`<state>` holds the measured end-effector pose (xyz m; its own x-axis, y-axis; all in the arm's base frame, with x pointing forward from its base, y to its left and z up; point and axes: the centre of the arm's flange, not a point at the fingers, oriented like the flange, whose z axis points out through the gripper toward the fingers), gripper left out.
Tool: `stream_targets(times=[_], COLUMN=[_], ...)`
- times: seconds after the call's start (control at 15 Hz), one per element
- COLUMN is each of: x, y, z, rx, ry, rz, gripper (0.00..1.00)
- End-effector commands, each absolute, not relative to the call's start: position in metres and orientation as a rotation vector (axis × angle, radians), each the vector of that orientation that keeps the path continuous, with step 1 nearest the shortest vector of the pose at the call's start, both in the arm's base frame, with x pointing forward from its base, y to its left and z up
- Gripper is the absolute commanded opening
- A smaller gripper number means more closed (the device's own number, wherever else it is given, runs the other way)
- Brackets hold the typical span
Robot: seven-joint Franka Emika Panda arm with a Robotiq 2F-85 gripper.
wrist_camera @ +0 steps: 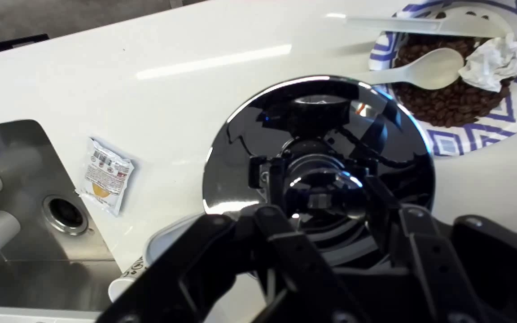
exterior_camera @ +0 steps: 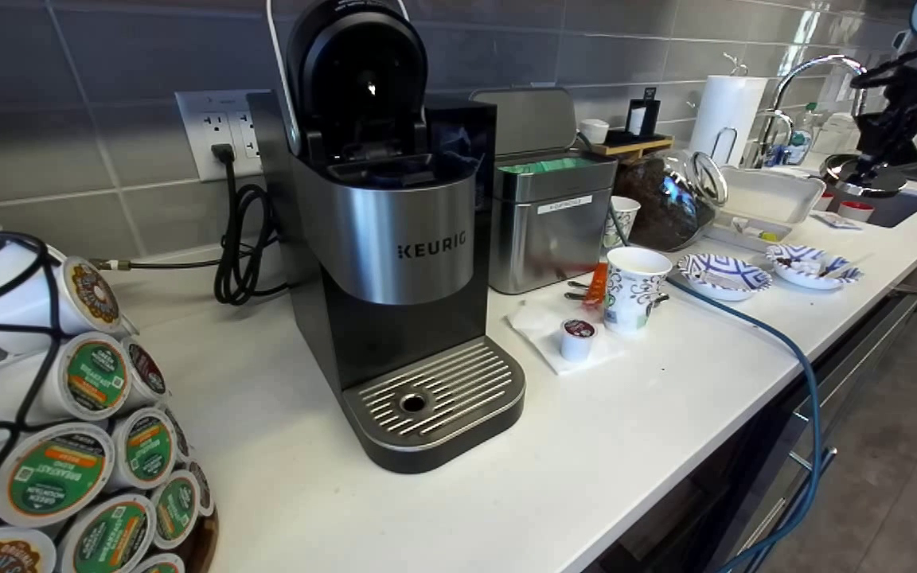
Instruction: Move the bowl to the right then take lid off of the jar of beans
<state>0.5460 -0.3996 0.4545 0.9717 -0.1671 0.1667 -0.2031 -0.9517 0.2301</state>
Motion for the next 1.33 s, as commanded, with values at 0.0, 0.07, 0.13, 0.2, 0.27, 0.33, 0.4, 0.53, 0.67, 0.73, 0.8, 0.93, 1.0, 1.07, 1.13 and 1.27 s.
stream_targets(times=[0.0, 0.07, 0.13, 0.2, 0.27, 0.33, 0.4, 0.53, 0.67, 0.73, 0.8, 0.93, 1.0, 1.07, 1.13, 1.27], x=[0.571, 0.575, 0.579, 0.582, 0.585, 0.585, 0.586, 0.587, 0.585, 0.584, 0.584, 0.581, 0.581, 0.581, 0.581, 0.584], y=[-0.442, -0.451, -0.461, -0.471, -0.481, -0.488, -0.495, -0.511, -0.525, -0.530, -0.535, -0.542, -0.546, -0.548, -0.550, -0.551], z=[0.445, 0.442, 0.439, 0.435, 0.430, 0.426, 0.420, 0.410, 0.402, 0.397, 0.392, 0.380, 0.374, 0.369, 0.363, 0.354], rx=[2.851, 2.858, 2.858, 2.866, 2.883, 2.891, 2.897, 2.918, 2.952, 2.959, 2.968, 2.968, 2.959, 2.949, 2.936, 2.905], ry=[-0.357, -0.376, -0.400, -0.429, -0.454, -0.467, -0.483, -0.522, -0.556, -0.574, -0.583, -0.616, -0.650, -0.701, -0.736, -0.805], rz=[0.154, 0.145, 0.141, 0.137, 0.110, 0.082, 0.049, 0.005, -0.047, -0.078, -0.109, -0.159, -0.158, -0.145, -0.129, -0.097], gripper=[0.21, 0.21, 0.21, 0.21, 0.21, 0.21, 0.21, 0.21, 0.21, 0.21, 0.21, 0.21, 0.21, 0.21, 0.21, 0.21])
